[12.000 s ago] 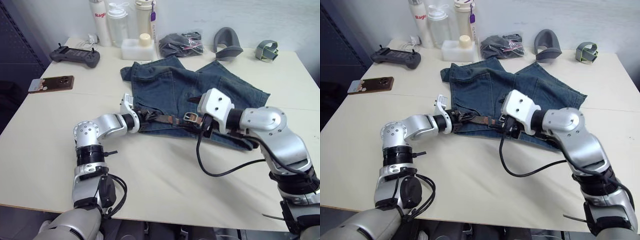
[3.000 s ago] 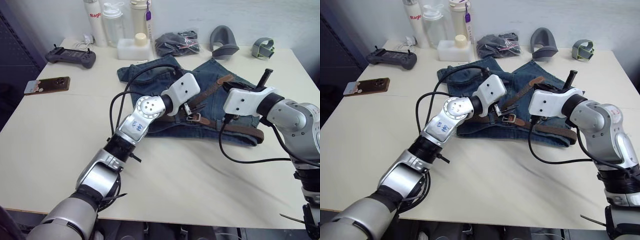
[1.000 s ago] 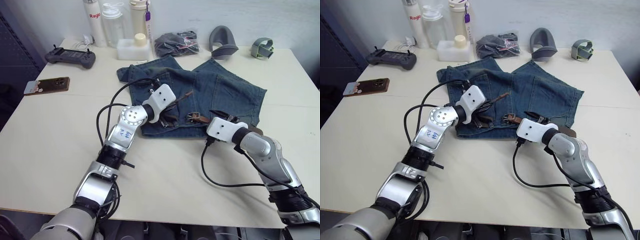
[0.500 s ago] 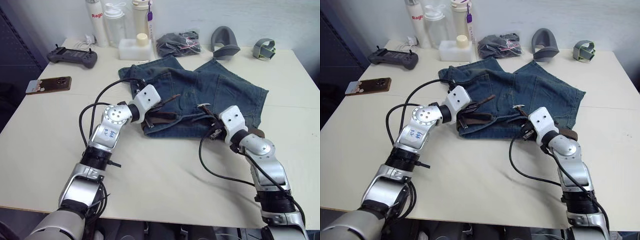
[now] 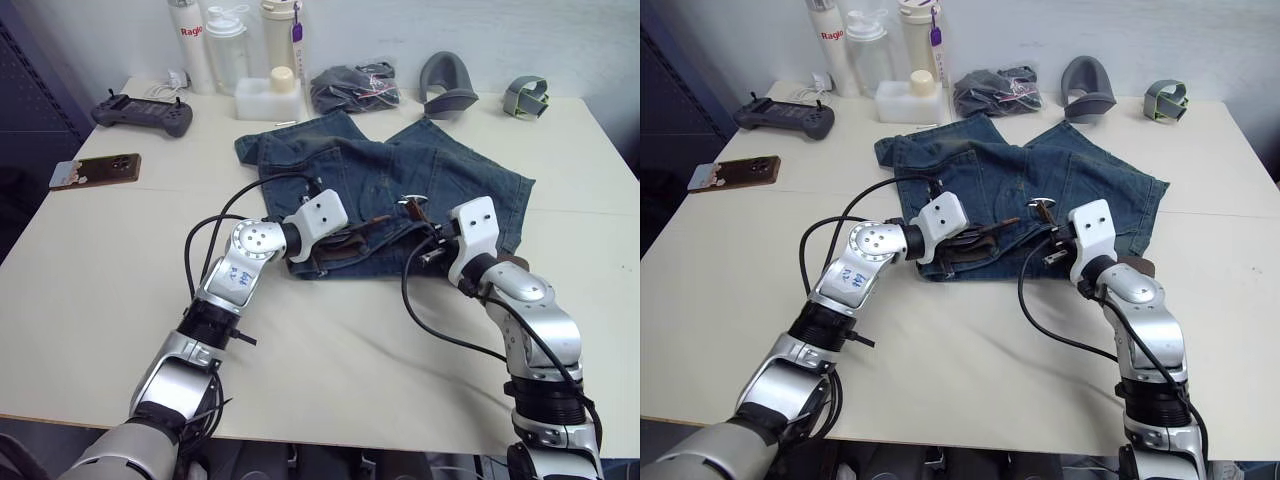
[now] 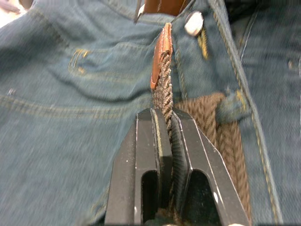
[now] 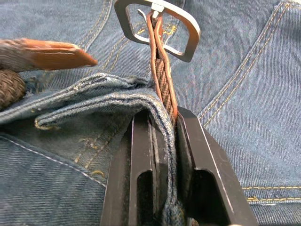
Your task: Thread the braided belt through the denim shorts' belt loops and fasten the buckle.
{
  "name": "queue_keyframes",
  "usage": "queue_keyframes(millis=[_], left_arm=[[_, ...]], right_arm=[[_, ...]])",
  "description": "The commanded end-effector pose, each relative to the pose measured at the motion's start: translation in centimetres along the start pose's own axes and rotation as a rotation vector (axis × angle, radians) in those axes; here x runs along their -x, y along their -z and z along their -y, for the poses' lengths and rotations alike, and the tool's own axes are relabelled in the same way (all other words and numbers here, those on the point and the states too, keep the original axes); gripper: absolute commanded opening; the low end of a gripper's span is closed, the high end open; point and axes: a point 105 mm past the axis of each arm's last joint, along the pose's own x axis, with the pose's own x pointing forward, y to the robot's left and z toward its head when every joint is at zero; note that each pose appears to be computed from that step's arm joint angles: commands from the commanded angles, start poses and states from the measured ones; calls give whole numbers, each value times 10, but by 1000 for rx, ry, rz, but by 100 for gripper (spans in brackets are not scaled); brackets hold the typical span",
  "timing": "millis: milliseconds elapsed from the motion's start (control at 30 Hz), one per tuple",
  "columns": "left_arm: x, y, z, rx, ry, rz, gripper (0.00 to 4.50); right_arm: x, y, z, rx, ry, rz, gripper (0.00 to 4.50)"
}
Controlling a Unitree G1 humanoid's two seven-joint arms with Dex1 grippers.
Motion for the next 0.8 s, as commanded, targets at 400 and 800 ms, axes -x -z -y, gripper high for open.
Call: queue_keyframes(millis=[400,800], left_arm=[[-15,-28,-17,-25,-84,78,0],[-28,-44,-7,-20,-35,129,0]], right_arm=[[5,-20,-18,18,-60,65,7],[5,-18,-38,114,-135,68,7]])
